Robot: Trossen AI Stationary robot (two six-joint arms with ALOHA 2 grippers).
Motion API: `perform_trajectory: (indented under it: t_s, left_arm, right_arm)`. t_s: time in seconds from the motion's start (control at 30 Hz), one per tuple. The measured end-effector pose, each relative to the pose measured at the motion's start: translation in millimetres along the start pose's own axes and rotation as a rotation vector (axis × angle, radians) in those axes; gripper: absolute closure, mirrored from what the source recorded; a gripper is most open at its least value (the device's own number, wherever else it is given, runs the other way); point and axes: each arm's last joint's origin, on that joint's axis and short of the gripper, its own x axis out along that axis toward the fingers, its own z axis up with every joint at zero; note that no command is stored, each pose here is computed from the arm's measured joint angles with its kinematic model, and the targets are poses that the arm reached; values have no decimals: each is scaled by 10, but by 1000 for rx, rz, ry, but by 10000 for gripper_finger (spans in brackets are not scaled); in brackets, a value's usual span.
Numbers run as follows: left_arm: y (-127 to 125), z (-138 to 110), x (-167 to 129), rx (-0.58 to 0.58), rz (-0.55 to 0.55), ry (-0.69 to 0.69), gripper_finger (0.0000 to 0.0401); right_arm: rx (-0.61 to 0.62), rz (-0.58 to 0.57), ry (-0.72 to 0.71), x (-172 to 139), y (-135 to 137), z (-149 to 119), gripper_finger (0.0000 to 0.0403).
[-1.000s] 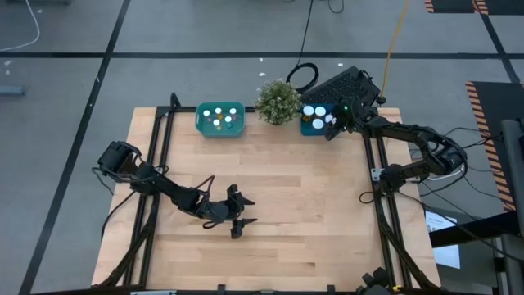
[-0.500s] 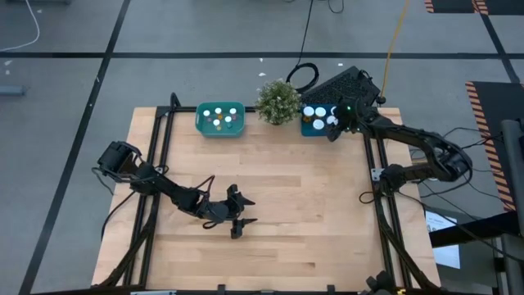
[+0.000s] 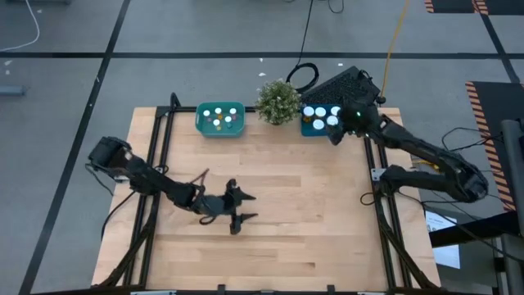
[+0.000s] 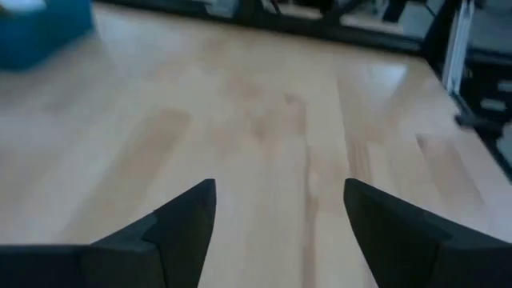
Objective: Pick and place medicine bottles into bin by pill shape (circle, oval)
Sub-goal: Return to Home Position
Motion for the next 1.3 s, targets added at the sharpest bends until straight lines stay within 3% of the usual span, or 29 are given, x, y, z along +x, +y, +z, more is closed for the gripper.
perform_trajectory:
  t_s: [0.3, 0.47, 0.63, 1.0, 1.13, 1.3]
  left_arm:
    - [285, 583, -598, 96, 54, -88, 196]
    - [440, 750, -860, 122, 90, -130, 239]
    - [555, 855, -1057, 158, 162, -177, 270]
    - [664, 763, -1107, 249, 245, -57, 289]
    - [669, 771, -1080, 155, 250, -78, 291]
    - [647, 765, -1080, 168, 238, -75, 321]
  right_arm:
    - [-138, 245, -242, -702, 471, 21, 169]
    - [-195, 388, -347, -968, 640, -21, 212]
    - [-262, 437, -385, -1109, 758, -83, 264]
    - [-433, 563, -455, -913, 965, -541, 364]
    - [-495, 625, -490, -808, 997, -693, 387]
    - [-498, 693, -508, -695, 1015, -866, 401]
